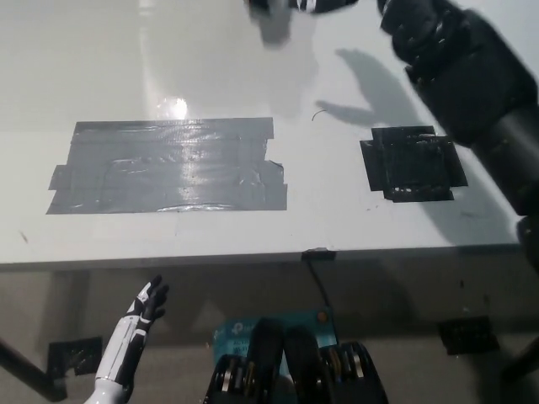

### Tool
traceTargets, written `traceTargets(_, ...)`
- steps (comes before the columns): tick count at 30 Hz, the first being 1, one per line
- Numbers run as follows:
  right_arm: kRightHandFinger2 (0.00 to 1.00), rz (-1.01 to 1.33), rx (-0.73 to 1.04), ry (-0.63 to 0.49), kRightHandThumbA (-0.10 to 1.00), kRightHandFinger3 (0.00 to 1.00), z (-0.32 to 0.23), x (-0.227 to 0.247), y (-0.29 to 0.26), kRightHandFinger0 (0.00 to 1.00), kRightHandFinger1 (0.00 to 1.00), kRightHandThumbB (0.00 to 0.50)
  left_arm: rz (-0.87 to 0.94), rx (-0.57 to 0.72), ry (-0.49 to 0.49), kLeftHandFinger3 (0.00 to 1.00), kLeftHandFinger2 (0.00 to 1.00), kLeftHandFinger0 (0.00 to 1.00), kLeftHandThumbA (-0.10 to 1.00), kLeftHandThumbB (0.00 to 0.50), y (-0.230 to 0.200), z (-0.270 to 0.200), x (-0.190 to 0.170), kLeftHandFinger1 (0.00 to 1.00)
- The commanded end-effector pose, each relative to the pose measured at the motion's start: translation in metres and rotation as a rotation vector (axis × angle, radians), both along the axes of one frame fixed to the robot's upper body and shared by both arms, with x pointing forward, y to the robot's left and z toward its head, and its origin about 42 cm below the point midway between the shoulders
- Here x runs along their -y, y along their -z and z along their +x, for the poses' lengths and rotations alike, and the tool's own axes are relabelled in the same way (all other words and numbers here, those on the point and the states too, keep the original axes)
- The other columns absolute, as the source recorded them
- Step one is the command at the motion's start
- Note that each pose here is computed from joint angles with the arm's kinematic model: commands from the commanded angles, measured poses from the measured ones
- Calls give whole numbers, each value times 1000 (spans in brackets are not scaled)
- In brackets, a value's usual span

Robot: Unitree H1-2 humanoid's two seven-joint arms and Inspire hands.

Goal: A stapler is kept on the black spot marked on the desk infront of the robot. The robot picks up the stapler using its right hand and passes it to a person

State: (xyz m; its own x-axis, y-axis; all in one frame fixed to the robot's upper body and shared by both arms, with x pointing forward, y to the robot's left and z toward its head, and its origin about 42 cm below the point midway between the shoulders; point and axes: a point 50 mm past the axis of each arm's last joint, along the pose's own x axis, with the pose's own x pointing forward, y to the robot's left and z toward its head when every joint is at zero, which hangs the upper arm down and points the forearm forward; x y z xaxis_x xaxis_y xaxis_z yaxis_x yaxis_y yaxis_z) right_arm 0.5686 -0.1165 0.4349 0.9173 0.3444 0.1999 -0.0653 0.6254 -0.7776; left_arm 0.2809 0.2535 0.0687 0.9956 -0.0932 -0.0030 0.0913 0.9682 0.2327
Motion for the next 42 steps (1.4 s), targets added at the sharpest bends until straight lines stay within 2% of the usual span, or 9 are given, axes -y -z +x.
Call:
traceTargets(1, 1000, 43, 318, -151, 993, 1000, -89, 47, -96, 1000, 1000, 356, 5, 36, 36, 1000, 1000, 1000, 1000, 420, -12, 2, -1, 1000)
traceTargets(4, 1000, 70, 375, -202, 1000, 1000, -126, 65, -97, 1000, 1000, 377, 4, 42, 34, 1000, 1000, 1000, 1000, 427, -12, 5, 0, 1000)
traceTargets(14, 1000, 141, 507, -307, 956, 1000, -256, 126, -51, 1000, 1000, 291, -23, 74, 46, 1000, 1000, 1000, 1000, 433, -24, 44, 12, 1000)
traceTargets(22, 1000, 287, 452, -386, 851, 1000, -317, 133, 4, 1000, 1000, 216, -8, 69, 46, 1000, 1000, 1000, 1000, 439, -27, 48, 11, 1000)
traceTargets(24, 1000, 335, 433, -397, 882, 1000, -331, 127, 23, 1000, 1000, 220, -8, 69, 45, 1000, 1000, 1000, 1000, 434, -26, 48, 9, 1000)
traceTargets(29, 1000, 513, 350, -298, 922, 1000, -345, 111, 87, 1000, 1000, 199, -13, 48, 46, 1000, 1000, 1000, 1000, 439, -18, 40, 11, 1000)
traceTargets(32, 1000, 572, 288, -202, 892, 1000, -341, 103, 135, 1000, 1000, 110, -3, 38, 46, 1000, 1000, 1000, 1000, 442, -12, 34, 9, 1000)
traceTargets(35, 1000, 615, 204, -108, 931, 1000, -337, 100, 175, 1000, 1000, 123, -10, 25, 41, 1000, 1000, 1000, 1000, 429, -9, 26, 6, 1000)
traceTargets(42, 1000, 721, -15, 74, 841, 1000, -324, 107, 256, 1000, 1000, 76, 3, 14, 53, 1000, 1000, 1000, 1000, 416, -2, 12, 6, 1000)
